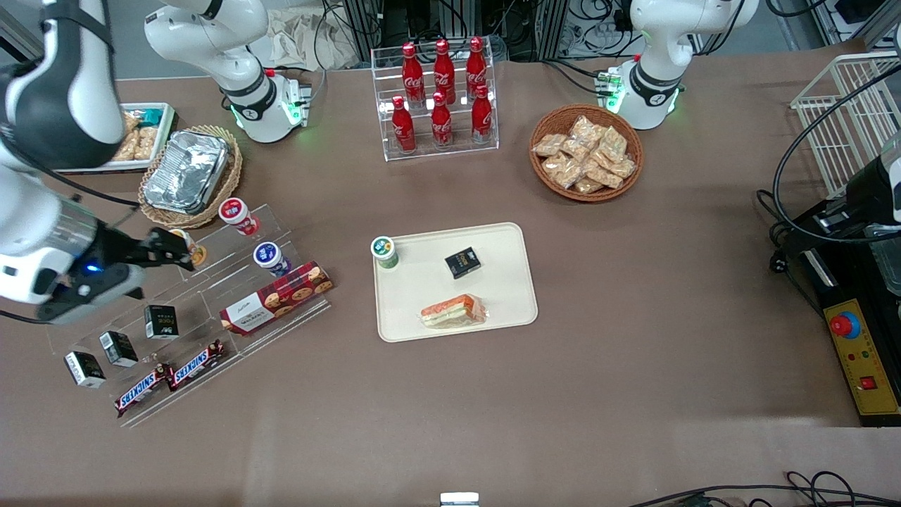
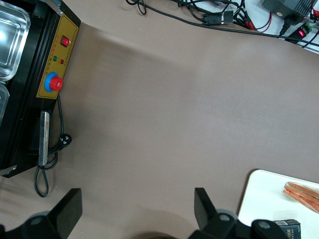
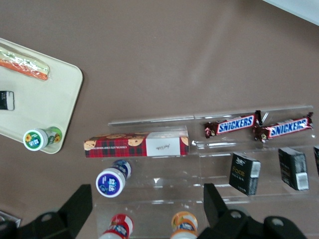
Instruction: Place sandwich on tray
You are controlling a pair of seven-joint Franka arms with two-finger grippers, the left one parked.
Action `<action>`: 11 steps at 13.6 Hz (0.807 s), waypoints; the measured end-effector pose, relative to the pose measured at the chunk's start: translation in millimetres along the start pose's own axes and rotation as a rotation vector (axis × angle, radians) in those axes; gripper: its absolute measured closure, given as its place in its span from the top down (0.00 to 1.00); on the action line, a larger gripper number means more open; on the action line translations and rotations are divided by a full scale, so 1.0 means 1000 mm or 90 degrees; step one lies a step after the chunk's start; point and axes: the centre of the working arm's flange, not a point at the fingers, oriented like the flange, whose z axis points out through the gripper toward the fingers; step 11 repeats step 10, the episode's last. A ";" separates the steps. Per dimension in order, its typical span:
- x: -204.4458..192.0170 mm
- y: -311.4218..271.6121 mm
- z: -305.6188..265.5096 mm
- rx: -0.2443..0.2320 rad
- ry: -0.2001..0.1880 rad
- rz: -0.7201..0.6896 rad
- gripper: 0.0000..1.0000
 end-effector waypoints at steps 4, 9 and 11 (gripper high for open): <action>-0.025 0.025 -0.022 -0.012 -0.003 0.064 1.00; -0.052 0.016 -0.057 -0.058 -0.032 0.183 1.00; -0.055 0.013 -0.061 -0.057 -0.032 0.190 1.00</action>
